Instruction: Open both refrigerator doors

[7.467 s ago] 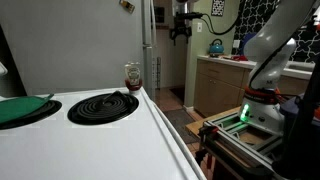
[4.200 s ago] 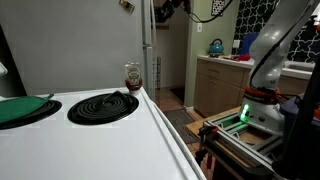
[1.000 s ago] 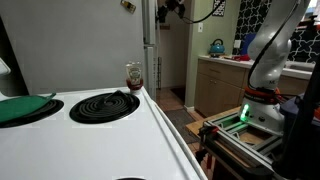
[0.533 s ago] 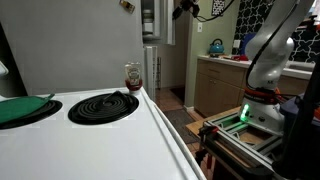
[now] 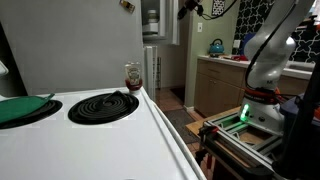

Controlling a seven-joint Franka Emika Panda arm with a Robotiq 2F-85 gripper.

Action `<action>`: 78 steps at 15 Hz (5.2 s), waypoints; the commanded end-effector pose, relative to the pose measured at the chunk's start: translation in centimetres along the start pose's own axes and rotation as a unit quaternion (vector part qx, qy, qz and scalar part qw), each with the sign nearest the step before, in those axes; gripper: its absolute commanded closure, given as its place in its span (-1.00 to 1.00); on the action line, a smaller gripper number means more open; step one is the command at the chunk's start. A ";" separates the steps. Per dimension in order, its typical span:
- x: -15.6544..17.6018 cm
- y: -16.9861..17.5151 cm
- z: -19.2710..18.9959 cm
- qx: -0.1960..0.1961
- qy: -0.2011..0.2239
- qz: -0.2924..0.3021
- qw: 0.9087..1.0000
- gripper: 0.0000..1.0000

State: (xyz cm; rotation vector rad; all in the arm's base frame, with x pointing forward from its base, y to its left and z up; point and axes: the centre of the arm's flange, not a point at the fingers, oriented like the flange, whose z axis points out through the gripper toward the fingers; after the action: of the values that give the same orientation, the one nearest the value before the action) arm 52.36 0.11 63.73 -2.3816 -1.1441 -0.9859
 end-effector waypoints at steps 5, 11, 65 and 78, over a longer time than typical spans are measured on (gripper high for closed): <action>-0.1 1.2 -2.2 -0.003 0.012 -0.013 1.000 -1.00; 0.2 1.0 -3.2 0.005 0.005 -0.036 0.999 -1.00; -9.5 2.0 -8.5 0.130 0.009 -0.132 0.983 -1.00; -13.3 2.5 -1.8 0.175 0.016 -0.119 0.977 -1.00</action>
State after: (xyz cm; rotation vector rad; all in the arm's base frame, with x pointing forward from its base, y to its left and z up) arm 47.67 -9.87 55.69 -1.9795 -1.4792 -0.8068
